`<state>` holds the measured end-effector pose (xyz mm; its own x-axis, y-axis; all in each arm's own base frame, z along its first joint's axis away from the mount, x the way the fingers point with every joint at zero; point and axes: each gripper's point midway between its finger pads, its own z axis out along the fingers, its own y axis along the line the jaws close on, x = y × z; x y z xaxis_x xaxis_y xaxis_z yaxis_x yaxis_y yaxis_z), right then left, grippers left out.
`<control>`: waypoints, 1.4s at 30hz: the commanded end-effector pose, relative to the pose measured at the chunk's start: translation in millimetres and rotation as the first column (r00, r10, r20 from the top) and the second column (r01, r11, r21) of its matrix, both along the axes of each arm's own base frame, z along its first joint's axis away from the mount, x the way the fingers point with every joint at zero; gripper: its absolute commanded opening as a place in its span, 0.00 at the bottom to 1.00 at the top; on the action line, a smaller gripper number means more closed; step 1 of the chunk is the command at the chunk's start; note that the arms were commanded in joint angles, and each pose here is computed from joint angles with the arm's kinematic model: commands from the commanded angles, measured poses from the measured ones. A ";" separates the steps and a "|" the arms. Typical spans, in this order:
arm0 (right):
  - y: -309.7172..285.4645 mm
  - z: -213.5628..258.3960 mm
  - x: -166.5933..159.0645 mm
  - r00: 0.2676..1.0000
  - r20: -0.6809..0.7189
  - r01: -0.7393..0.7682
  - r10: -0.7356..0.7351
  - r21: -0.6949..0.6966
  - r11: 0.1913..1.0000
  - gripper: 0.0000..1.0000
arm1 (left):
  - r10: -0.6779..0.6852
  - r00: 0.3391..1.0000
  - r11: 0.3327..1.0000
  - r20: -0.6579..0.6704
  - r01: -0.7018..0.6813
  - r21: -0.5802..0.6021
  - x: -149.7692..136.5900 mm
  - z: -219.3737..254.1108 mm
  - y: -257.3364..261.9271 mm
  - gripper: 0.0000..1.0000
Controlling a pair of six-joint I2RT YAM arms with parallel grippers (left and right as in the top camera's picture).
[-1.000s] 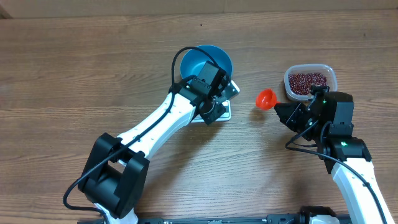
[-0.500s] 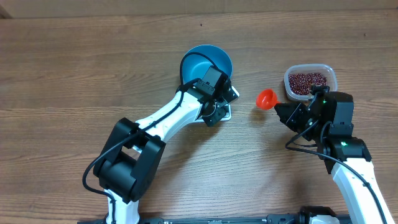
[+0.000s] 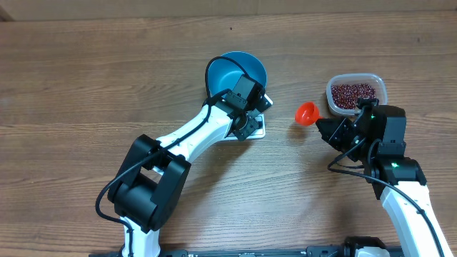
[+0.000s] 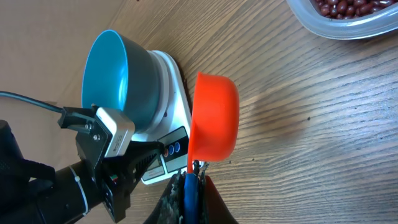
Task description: Scoop item into bowl and weigh 150g on scale
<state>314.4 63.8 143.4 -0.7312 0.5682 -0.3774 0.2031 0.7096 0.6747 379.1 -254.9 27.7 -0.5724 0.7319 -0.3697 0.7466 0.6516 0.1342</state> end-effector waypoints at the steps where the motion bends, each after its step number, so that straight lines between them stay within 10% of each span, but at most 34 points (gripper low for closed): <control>1: -2.8 17.8 7.1 0.999 0.053 0.006 -0.005 -0.015 1.000 0.04 | 0.035 0.999 0.999 -0.004 -0.034 0.012 0.6 -6.3 3.6 0.04; 42: -2.8 17.8 7.1 0.999 0.053 0.006 -0.005 -0.015 1.000 0.04 | 0.054 0.995 0.998 -0.085 -0.055 -0.013 -13.6 -22.0 0.6 0.04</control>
<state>314.5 63.7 143.3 -0.7310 0.5686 -0.3773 0.2036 0.7095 0.6746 372.3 -253.6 22.0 -0.6132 0.7037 -0.3590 0.7254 0.6815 0.0968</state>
